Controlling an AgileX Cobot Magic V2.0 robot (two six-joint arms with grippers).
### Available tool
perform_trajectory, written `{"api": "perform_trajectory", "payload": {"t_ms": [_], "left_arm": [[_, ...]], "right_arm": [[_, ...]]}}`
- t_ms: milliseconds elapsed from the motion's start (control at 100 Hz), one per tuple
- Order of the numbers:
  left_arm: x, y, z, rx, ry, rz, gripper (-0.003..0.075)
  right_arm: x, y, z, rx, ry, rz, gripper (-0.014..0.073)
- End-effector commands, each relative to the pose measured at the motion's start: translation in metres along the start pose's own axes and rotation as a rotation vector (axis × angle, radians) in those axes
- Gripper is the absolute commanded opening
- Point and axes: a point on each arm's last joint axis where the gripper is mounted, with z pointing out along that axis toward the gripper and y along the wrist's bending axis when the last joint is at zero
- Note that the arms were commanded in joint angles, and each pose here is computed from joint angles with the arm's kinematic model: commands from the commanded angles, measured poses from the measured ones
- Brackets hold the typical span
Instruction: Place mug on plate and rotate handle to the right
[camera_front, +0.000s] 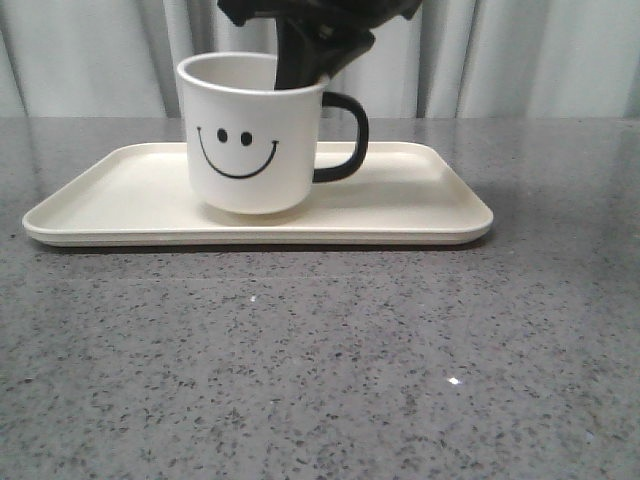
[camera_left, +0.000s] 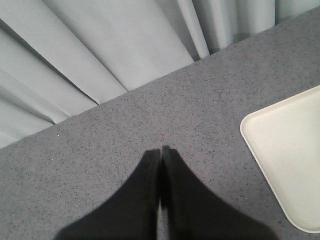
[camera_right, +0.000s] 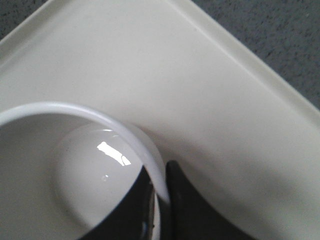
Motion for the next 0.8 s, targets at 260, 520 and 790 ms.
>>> {"api": "perform_trajectory", "payload": {"t_ms": [260, 520, 790], "left_arm": [[-0.003, 0.004, -0.011, -0.018, -0.054, -0.018, -0.0020], [-0.003, 0.004, -0.011, -0.012, -0.054, -0.019, -0.0020], [-0.003, 0.004, -0.011, -0.008, -0.055, -0.020, -0.0020]], "right_arm": [[-0.070, 0.009, -0.130, 0.058, -0.317, -0.269, -0.0066], [-0.070, 0.009, -0.143, 0.072, -0.281, -0.418, -0.0064], [-0.069, -0.002, -0.111, 0.061, -0.203, -0.369, -0.0064]]}}
